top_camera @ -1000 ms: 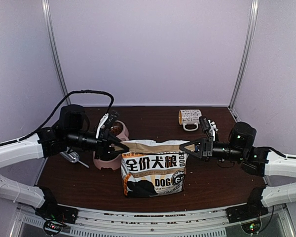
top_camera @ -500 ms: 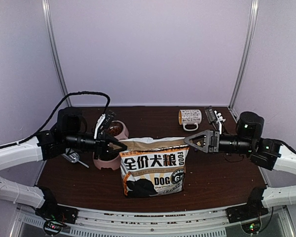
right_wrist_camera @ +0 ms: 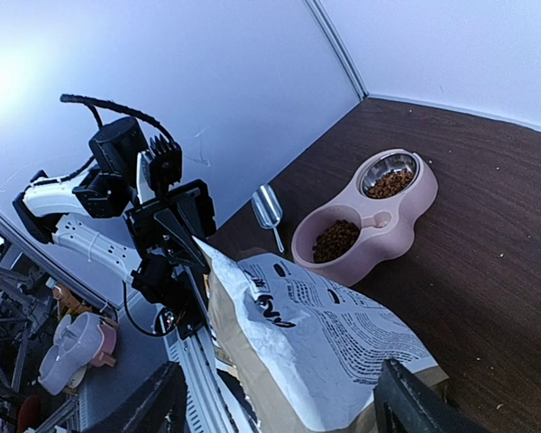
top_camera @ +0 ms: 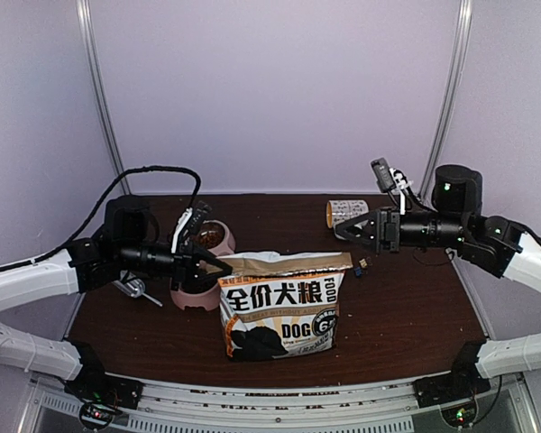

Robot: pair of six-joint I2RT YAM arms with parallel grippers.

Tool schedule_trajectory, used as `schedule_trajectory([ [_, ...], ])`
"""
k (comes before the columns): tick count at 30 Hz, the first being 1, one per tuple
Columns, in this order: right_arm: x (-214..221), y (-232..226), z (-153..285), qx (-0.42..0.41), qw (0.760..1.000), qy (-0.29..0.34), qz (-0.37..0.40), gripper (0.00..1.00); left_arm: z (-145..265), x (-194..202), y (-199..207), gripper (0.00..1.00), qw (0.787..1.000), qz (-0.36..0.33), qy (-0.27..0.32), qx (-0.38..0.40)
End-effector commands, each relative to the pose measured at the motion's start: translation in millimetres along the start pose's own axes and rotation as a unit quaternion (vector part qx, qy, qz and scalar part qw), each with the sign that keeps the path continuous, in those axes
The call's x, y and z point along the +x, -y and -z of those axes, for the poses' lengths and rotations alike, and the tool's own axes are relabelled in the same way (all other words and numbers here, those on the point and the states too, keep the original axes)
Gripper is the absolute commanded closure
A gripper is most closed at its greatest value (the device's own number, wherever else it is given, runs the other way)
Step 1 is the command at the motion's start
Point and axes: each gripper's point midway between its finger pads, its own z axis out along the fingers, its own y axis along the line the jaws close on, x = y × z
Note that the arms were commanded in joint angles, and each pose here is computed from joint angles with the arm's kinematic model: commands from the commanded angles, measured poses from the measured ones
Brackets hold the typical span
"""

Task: Serve the pet food
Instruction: Adjust the seal on the pet food bag, then press the seal on the pet food bag.

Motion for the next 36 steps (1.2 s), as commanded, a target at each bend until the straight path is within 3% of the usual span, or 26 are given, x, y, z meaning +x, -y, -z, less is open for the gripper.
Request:
schedule_trajectory([
  [1,14.9,7.2,-7.2,0.0,0.999,-0.039,0.022,0.27,4.5,-20.1,6.4,1.0,0.999,-0.024,0.036,0.018],
  [8,48.9,20.1,-22.5,-0.018,0.997,-0.078,-0.003,0.29,3.5,-17.4,10.3,1.0,0.998,-0.025,0.035,0.034],
  [15,63.9,32.1,-27.7,-0.005,0.995,-0.102,-0.002,0.48,2.1,-16.3,11.0,1.0,0.998,-0.022,0.035,0.041],
  [22,73.9,34.9,-32.7,-0.019,0.993,-0.113,0.0,0.51,1.9,-15.5,13.0,1.0,0.998,-0.02,0.036,0.047],
  [23,73.6,34.3,-32.8,-0.021,0.993,-0.112,0.001,0.57,2.3,-15.9,12.5,1.0,0.998,-0.02,0.036,0.046],
  [27,68.4,30.2,-30.1,-0.029,0.994,-0.101,0.009,0.95,5.8,-20.9,5.0,1.0,0.998,-0.021,0.052,0.015],
  [28,66.5,30.1,-27.9,-0.027,0.995,-0.095,0.011,1.0,8.3,-23.0,1.3,1.0,0.998,-0.021,0.061,-0.001],
  [33,49.4,35.4,-8.6,0.002,1.0,-0.015,0.025,1.0,25.5,-34.8,-17.6,1.0,0.992,-0.017,0.103,-0.075],
  [36,50.1,38.7,-3.7,0.004,1.0,0.012,0.017,1.0,24.4,-30.2,-22.0,1.0,0.991,-0.005,0.113,-0.077],
])
